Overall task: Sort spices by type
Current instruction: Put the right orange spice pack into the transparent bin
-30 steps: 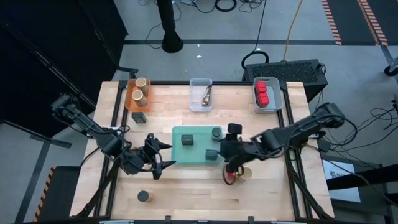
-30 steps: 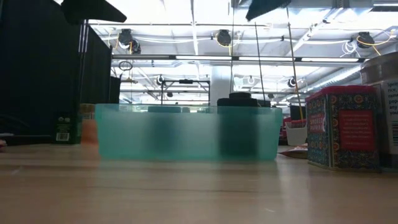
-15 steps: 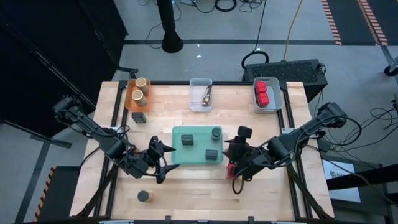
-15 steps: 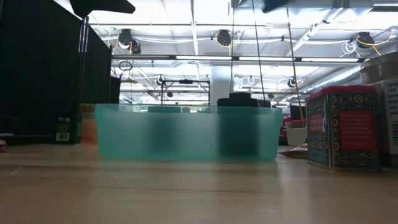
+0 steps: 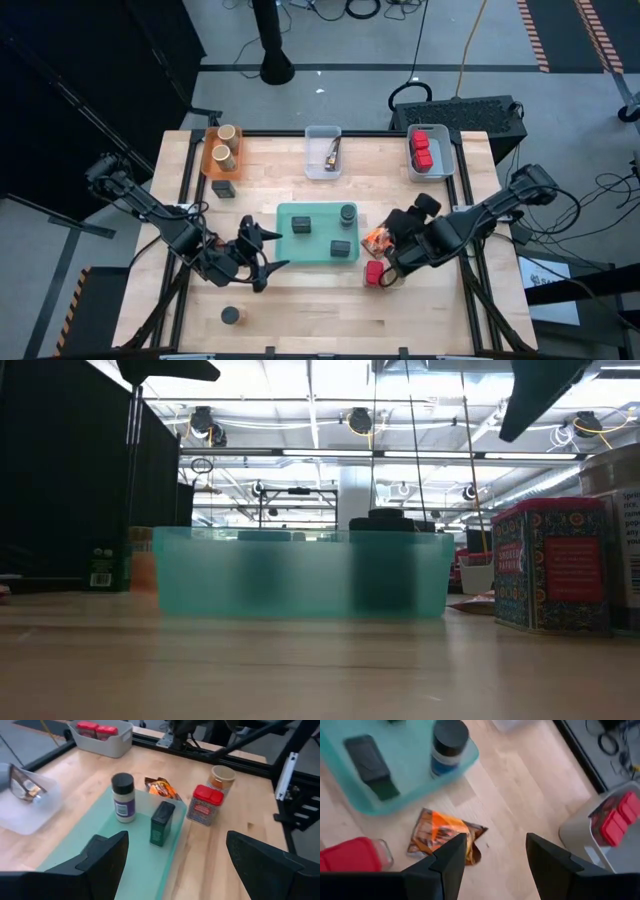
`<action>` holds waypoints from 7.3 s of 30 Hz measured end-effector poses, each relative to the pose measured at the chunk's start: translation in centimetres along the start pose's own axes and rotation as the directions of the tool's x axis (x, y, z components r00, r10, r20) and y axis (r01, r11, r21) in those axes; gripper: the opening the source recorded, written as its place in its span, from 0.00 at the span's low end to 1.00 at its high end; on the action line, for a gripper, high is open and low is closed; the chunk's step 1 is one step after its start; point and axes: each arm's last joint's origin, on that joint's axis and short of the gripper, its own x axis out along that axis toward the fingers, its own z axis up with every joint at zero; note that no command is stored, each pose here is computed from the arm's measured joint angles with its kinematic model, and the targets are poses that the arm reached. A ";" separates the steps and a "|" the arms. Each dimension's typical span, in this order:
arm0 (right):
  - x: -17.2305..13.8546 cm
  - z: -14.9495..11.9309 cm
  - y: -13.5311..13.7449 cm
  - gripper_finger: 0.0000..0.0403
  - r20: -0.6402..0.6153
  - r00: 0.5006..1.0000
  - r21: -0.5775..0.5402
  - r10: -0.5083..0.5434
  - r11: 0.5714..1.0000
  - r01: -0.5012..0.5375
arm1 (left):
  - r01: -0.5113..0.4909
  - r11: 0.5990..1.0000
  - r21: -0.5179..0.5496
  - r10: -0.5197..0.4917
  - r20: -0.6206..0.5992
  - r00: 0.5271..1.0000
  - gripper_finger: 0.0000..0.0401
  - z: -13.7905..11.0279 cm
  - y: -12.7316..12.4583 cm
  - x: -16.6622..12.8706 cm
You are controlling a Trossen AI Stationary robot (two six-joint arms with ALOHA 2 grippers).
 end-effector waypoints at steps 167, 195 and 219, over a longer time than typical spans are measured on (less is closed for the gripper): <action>16.4 -3.4 -11.6 0.57 -0.331 0.936 0.491 0.124 0.869 0.059 | -0.046 0.976 0.213 0.043 0.020 0.999 0.83 1.9 2.6 5.3; 19.9 -6.0 -11.8 0.03 -0.211 0.963 0.476 0.169 0.878 -0.050 | -0.054 0.977 0.206 0.052 0.015 0.999 0.83 1.8 2.7 5.3; 7.9 0.3 -11.0 0.00 0.570 0.809 0.181 0.146 0.938 -0.296 | -0.005 0.995 0.102 -0.006 0.100 0.995 0.83 3.1 2.7 5.7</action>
